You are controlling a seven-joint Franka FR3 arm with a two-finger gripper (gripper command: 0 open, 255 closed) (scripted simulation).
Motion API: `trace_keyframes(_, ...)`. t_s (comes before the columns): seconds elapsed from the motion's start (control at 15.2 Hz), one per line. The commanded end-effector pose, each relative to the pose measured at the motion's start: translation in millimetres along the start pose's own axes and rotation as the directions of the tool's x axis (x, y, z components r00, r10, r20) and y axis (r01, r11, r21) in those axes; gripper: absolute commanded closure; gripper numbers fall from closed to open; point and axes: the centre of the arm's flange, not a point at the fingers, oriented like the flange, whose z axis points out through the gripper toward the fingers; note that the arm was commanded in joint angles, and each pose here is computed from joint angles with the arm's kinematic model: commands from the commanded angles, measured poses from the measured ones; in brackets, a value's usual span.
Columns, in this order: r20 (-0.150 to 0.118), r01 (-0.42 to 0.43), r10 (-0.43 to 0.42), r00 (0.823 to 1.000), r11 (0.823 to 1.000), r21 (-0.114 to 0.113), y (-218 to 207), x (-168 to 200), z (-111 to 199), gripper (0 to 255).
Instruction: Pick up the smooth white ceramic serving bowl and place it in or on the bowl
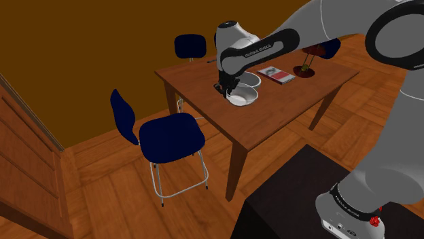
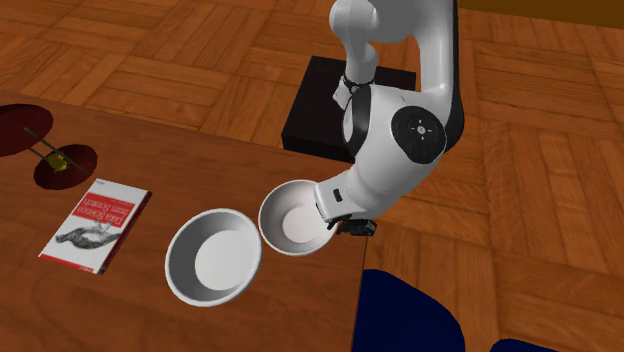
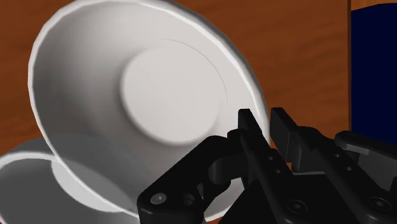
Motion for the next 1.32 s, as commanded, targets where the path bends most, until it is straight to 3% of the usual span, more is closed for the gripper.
trace_keyframes(0.0, 0.0, 0.0, 0.0, 1.0, 1.0, 0.0, 2.0, 0.5, -11.3, 255)
trace_keyframes(1.12, 0.0, 0.0, 0.0, 1.0, 1.0, 0.0, 16.2, 10.0, -95.3, 255)
trace_keyframes(1.25, 0.0, 0.0, 0.0, 1.0, 1.0, 0.0, 33.2, 30.2, -94.3, 255)
